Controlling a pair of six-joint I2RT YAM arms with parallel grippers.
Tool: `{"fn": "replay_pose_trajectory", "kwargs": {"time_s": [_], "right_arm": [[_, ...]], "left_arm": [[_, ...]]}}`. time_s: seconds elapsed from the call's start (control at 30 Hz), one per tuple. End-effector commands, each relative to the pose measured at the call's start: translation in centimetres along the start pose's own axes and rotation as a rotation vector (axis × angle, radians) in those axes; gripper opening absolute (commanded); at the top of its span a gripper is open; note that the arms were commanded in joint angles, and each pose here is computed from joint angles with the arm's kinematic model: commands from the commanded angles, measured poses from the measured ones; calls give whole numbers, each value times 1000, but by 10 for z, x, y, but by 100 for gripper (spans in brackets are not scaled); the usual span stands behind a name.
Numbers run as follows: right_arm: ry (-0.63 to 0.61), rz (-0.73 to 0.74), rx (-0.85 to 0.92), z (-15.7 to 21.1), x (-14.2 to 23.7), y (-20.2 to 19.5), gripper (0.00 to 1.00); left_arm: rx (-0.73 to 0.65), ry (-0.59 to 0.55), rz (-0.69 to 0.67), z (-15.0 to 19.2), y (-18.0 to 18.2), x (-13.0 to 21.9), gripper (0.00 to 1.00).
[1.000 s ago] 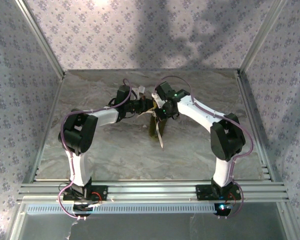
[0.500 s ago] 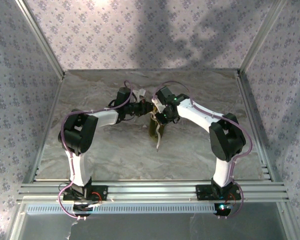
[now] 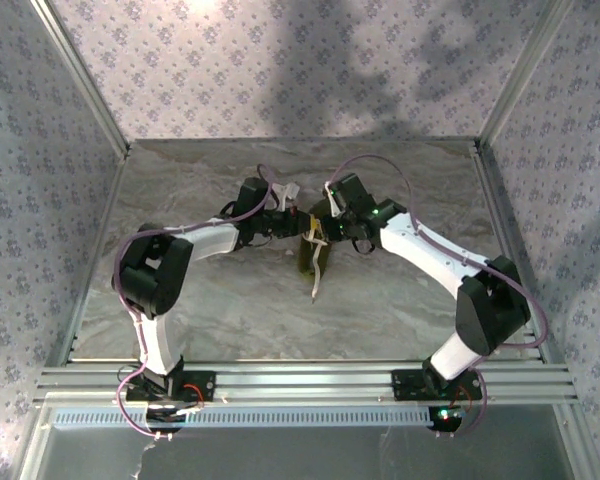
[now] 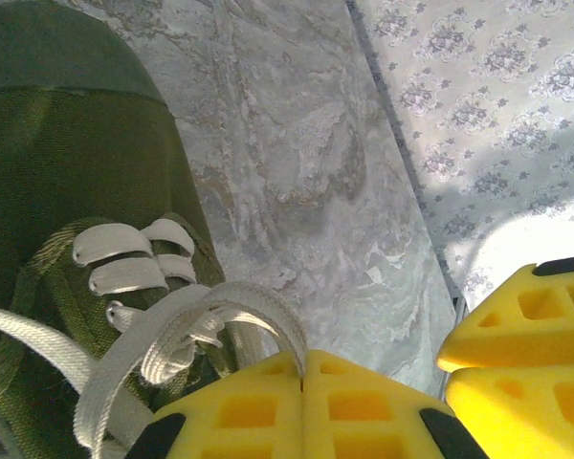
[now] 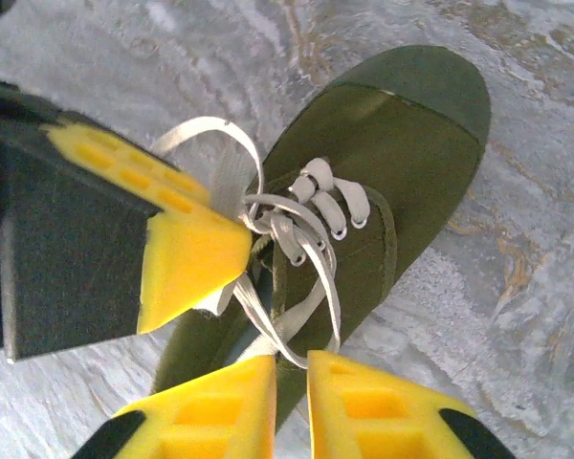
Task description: Tie the shoes
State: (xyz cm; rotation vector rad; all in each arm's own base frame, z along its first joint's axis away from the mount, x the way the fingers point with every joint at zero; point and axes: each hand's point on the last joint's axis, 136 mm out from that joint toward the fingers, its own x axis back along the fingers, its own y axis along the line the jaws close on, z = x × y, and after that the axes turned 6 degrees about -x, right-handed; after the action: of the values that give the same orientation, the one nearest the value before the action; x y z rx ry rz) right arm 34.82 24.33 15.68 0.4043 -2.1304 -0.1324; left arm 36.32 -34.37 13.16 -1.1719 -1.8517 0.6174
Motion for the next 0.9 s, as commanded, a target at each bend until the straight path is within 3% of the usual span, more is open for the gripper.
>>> {"fn": "replay_pose_trajectory", "kwargs": {"time_s": [0.0, 0.3, 0.53, 0.87], "right_arm": [[-48, 31, -235, -3, -2, -3, 16], [31, 53, -392, 5, -26, -13, 15], [65, 37, -399, 9, -37, -11, 21], [93, 27, -407, 13, -49, -11, 22]], "left_arm": [[-40, -25, 6, -5, -9, 6, 0], [-40, -20, 10, -1, -10, 3, 0], [-41, -18, 12, -1, -10, 3, 0], [-40, -17, 14, 1, -10, 3, 0]]}}
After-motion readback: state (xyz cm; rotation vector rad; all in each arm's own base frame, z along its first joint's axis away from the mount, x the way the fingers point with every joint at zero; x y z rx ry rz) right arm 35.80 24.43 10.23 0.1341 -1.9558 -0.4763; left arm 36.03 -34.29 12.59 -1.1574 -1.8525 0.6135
